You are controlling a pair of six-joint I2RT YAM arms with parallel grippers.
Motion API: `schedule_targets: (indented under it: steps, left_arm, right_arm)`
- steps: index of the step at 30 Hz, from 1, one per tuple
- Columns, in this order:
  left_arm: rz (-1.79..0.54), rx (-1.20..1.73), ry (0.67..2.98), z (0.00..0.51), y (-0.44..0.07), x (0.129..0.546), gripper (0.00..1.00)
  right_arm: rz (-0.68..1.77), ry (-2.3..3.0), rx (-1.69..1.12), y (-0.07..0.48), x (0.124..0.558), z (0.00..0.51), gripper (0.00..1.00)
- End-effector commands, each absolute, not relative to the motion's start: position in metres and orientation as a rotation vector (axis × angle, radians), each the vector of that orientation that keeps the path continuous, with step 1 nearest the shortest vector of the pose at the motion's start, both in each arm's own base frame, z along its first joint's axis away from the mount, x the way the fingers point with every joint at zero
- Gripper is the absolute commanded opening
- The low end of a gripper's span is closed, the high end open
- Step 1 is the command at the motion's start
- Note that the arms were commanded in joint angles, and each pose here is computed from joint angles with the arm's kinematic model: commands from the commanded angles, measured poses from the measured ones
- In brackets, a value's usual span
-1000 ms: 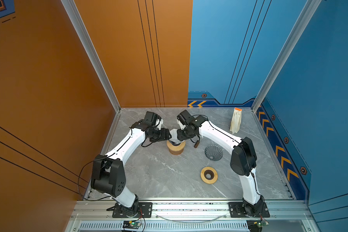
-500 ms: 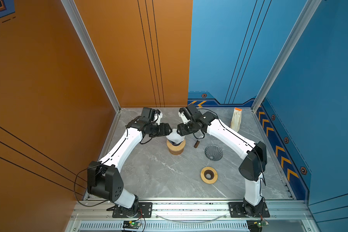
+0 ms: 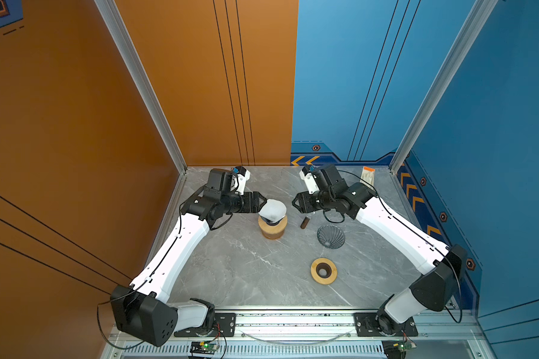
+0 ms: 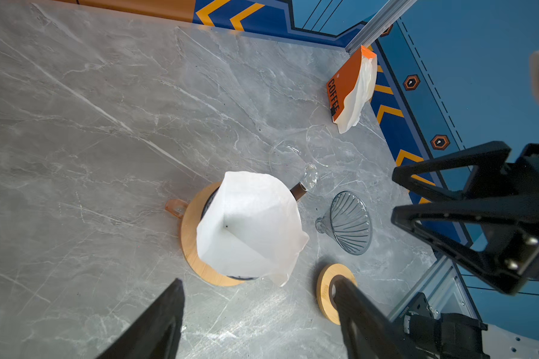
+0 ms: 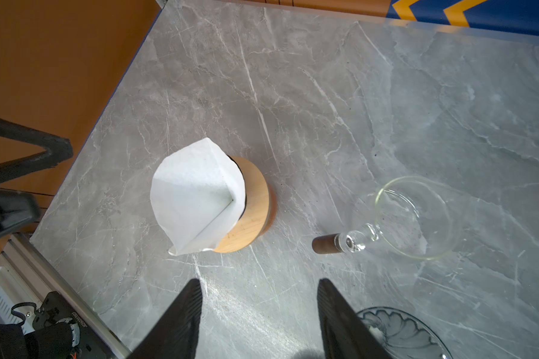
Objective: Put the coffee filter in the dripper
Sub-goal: 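Release the filter and draw both grippers back from the dripper, then lower the right gripper to the wooden ring and pinch its rim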
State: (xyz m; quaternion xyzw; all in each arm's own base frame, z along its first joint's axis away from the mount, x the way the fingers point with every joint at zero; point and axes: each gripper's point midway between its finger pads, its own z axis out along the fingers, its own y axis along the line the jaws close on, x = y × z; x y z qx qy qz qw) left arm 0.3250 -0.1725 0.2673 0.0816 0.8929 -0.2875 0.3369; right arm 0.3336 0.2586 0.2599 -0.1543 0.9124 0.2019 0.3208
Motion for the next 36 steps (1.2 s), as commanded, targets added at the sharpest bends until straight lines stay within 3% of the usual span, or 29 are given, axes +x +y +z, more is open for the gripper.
schedule_targets:
  steps: [1, 13, 24, 32, 36]
  left_arm:
    - [-0.787, 0.260, 2.297, 0.265, -0.179, 0.318, 0.78]
    - [-0.870, 0.350, 2.295, 0.247, -0.200, 0.289, 0.78]
    - [-0.934, 0.366, 2.304, 0.222, -0.206, 0.253, 0.78]
    - [-0.940, 0.387, 2.325, 0.206, -0.206, 0.232, 0.85]
    - [-0.951, 0.440, 2.333, 0.199, -0.213, 0.220, 0.97]
  right_arm:
    - [0.580, 2.383, -0.315, 0.240, 0.328, 0.265, 0.59]
    - [0.623, 2.537, -0.040, 0.164, 0.282, 0.221, 0.59]
    - [0.770, 2.618, 0.214, 0.141, 0.216, 0.176, 0.59]
    - [0.850, 2.689, 0.371, 0.135, 0.177, 0.134, 0.58]
    - [0.863, 2.720, 0.430, 0.135, 0.167, 0.110, 0.58]
